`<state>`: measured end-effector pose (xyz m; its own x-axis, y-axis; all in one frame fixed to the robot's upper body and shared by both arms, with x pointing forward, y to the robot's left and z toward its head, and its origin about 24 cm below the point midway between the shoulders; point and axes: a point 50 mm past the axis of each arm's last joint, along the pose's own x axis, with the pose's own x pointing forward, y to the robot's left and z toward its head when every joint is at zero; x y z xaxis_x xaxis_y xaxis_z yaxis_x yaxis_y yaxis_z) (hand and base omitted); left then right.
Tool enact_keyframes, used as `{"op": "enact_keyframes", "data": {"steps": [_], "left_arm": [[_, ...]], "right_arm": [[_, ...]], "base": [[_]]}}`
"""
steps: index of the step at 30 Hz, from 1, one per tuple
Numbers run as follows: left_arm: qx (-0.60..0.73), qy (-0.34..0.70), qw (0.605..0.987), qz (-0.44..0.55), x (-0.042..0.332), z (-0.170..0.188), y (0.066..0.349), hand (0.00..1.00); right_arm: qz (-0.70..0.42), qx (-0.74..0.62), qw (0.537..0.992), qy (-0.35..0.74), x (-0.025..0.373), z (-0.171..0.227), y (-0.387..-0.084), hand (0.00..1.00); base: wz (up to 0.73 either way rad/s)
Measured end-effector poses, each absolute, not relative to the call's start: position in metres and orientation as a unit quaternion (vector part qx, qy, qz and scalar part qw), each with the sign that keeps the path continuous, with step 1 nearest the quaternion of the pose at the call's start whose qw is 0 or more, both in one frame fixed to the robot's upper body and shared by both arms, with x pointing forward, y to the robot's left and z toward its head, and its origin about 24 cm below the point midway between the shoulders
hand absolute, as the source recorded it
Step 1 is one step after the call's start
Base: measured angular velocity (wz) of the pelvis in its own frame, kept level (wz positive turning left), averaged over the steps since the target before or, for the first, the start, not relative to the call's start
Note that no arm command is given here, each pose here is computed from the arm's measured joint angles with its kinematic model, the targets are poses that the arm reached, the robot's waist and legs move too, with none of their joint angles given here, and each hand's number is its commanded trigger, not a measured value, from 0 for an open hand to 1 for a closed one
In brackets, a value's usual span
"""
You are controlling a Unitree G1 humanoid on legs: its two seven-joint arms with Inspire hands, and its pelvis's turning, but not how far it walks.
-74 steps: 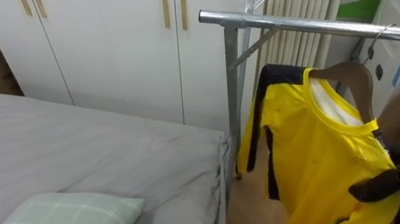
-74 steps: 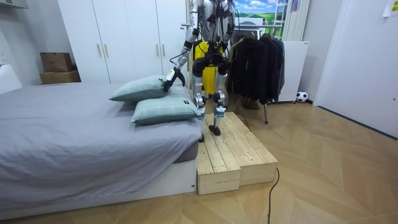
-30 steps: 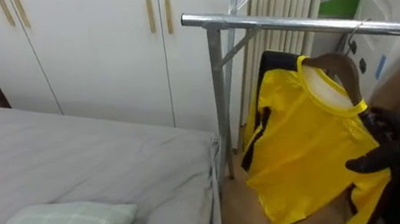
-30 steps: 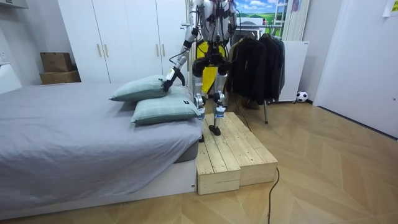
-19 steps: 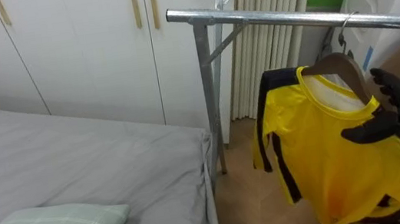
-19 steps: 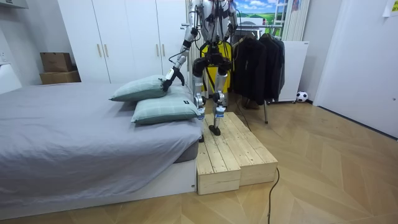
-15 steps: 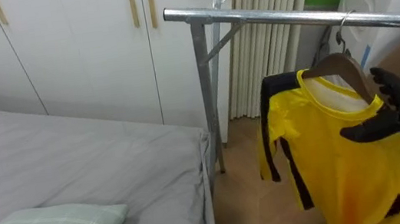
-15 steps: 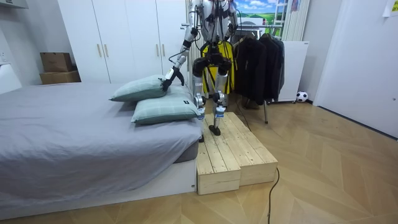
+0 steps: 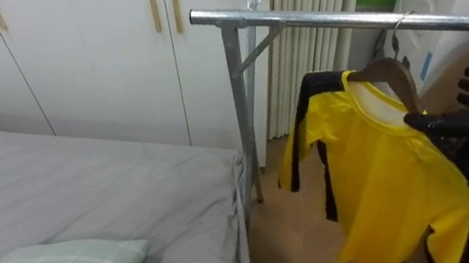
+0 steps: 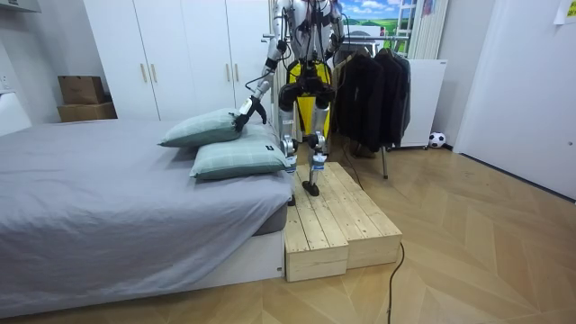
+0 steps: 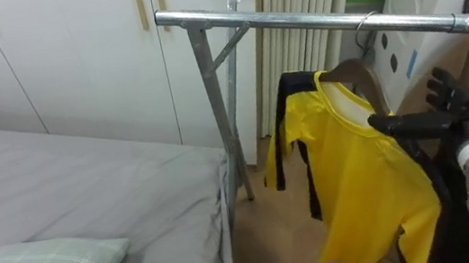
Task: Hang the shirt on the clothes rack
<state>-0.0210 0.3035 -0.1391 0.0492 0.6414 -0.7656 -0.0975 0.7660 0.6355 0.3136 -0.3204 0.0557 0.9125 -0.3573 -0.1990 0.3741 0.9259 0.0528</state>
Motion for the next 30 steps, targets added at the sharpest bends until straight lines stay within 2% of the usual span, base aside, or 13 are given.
{"op": "enact_keyframes", "data": {"steps": [18, 22, 30], "left_arm": [[0.178, 0.65, 0.679, 0.29, -0.038, -0.14, 0.3, 0.0], [0.177, 0.652, 0.677, 0.292, -0.038, -0.14, 0.3, 0.0], [0.144, 0.653, 0.67, 0.323, -0.043, -0.141, 0.298, 0.0]], "right_arm": [[-0.238, 0.052, 0.964, 0.104, 0.29, 0.042, -0.336, 0.0], [-0.241, 0.051, 0.961, 0.127, 0.28, 0.028, -0.335, 0.0], [-0.235, 0.037, 0.951, 0.195, 0.231, -0.017, -0.331, 0.0]], "base": [[-0.04], [-0.01], [-0.01]]}}
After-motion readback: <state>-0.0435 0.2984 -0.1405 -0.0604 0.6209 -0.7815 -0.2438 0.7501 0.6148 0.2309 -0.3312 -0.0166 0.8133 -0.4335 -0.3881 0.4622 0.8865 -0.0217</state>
